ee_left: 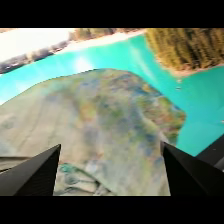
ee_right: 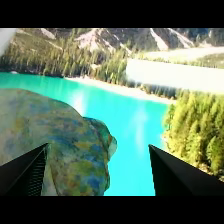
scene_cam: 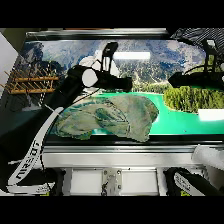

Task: Fold the clothes and pants, and hang the long-sleeved shirts on hangers.

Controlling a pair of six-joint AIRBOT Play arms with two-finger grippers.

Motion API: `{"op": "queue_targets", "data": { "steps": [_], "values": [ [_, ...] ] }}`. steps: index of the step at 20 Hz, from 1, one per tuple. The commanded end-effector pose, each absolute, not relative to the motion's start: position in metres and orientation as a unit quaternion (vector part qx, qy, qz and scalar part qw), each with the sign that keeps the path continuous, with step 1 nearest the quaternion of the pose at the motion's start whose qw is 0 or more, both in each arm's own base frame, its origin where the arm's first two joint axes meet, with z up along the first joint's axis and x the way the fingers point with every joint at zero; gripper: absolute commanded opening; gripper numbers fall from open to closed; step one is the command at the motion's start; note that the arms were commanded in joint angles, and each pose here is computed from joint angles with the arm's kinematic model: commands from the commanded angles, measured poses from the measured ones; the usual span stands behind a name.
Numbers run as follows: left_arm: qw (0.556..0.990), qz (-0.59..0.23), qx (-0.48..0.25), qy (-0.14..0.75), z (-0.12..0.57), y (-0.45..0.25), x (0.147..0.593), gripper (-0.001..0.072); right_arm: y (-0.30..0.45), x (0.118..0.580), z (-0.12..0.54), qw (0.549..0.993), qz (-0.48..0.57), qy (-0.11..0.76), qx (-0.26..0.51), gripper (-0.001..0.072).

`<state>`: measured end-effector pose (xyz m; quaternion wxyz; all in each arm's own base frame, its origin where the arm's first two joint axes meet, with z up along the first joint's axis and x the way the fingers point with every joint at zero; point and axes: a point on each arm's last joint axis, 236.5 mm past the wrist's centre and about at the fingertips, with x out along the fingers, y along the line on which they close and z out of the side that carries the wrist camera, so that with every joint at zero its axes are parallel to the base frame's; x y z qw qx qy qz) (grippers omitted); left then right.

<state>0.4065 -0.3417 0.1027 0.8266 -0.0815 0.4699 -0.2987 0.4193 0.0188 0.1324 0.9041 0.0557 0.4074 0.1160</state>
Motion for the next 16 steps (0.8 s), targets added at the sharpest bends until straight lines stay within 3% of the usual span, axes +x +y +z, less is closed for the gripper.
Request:
{"op": "queue_targets", "data": {
  "steps": [1,5,8,12,16],
  "values": [
    [0.812,-0.218,-0.061,0.538,0.055,-0.266,0.423,0.0682,0.019,0.396,0.092,0.874,0.113,0.469,0.065,0.0675],
    [0.773,-0.169,-0.095,0.603,-0.023,-0.233,0.415,0.0682,0.046,0.352,0.017,0.82,0.137,0.551,0.072,0.0675],
    [0.735,-0.182,-0.107,0.644,-0.073,-0.243,0.403,0.0683,0.068,0.312,-0.033,0.776,0.171,0.601,0.09,0.0675],
    [0.732,-0.224,-0.138,0.629,-0.082,-0.278,0.437,0.0683,0.098,0.288,-0.065,0.747,0.202,0.618,0.136,0.0675],
    [0.729,-0.236,-0.143,0.626,-0.088,-0.294,0.464,0.0682,0.109,0.288,-0.076,0.741,0.209,0.624,0.129,0.0675]
  ]
}}
